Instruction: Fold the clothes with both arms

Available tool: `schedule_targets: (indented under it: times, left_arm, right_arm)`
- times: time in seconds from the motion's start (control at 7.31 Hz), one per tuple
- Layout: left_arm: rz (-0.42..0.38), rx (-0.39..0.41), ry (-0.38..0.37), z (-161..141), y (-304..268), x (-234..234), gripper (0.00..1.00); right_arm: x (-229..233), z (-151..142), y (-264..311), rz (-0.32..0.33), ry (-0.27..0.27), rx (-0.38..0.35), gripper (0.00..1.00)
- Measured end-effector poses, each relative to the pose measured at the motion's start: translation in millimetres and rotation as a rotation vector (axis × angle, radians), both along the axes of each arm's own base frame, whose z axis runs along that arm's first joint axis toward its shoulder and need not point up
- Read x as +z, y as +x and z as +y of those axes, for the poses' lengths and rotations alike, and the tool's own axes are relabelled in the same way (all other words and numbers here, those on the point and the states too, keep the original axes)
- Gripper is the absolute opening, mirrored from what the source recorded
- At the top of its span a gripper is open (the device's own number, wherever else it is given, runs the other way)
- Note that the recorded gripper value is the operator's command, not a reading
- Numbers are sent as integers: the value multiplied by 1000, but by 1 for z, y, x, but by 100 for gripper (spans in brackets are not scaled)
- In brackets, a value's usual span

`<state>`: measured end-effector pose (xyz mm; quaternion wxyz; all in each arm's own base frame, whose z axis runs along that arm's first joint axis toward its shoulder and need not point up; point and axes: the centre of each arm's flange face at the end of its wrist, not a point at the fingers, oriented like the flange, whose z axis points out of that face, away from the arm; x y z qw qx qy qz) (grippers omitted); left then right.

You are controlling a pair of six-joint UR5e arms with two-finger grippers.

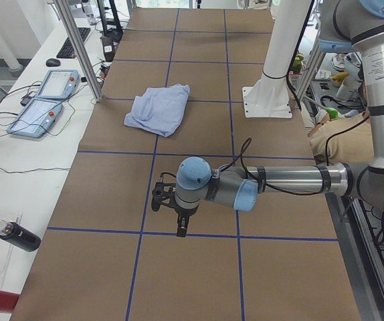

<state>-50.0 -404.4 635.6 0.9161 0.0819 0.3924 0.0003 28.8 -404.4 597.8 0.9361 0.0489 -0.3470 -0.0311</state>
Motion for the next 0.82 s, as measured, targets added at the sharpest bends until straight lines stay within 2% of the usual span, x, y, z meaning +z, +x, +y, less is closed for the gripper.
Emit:
schedule_targets:
  times: [0.82]
  left_arm:
    - [-1, 0, -11, 2, 0, 5, 100]
  right_arm:
    - [-1, 0, -1, -6, -2, -1, 100]
